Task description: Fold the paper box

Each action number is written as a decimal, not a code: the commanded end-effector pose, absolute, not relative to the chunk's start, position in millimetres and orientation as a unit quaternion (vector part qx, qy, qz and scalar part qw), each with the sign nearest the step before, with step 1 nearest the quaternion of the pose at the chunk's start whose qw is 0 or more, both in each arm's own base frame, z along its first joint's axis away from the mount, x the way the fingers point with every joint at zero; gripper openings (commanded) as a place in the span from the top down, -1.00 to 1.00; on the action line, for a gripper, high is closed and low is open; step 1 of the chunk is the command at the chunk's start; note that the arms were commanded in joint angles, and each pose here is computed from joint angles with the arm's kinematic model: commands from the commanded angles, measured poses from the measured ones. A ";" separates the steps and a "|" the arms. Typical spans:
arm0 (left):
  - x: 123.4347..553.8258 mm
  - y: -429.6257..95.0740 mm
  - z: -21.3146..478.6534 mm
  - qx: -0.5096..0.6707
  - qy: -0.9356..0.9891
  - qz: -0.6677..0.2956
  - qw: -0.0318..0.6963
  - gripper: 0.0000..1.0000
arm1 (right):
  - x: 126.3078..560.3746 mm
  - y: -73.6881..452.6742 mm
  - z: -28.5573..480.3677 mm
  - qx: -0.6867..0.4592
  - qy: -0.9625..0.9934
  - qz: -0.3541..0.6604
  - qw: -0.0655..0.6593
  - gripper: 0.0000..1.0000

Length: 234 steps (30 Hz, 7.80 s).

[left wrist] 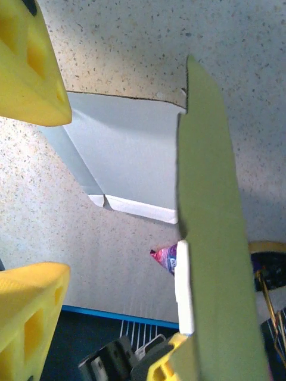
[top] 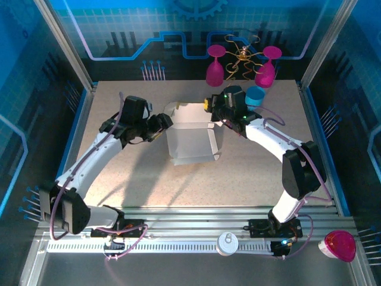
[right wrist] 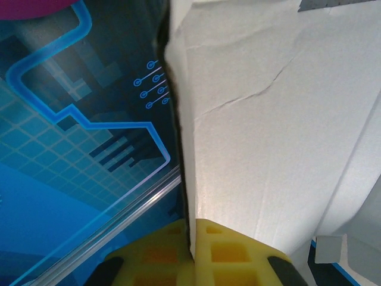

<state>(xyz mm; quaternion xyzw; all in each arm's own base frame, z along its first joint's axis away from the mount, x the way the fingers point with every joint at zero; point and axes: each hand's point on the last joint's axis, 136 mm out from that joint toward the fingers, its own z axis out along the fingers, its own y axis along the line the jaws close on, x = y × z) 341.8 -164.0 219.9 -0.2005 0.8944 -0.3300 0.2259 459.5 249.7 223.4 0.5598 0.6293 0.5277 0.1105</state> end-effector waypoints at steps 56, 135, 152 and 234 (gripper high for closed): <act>393.8 -124.5 204.2 0.076 0.911 -0.016 0.405 0.50 | 455.8 285.5 227.4 0.518 0.678 0.509 0.114 1.00; 335.0 -86.8 92.3 0.075 0.935 -0.175 0.301 0.58 | 454.6 358.0 125.2 0.327 0.742 0.557 0.180 1.00; 359.1 -112.2 98.6 0.137 0.915 -0.169 0.340 0.43 | 460.1 354.6 125.3 0.336 0.733 0.566 0.172 1.00; 424.1 -139.9 81.9 0.029 0.948 -0.072 0.309 0.52 | 476.8 354.7 128.8 0.352 0.715 0.583 0.159 1.00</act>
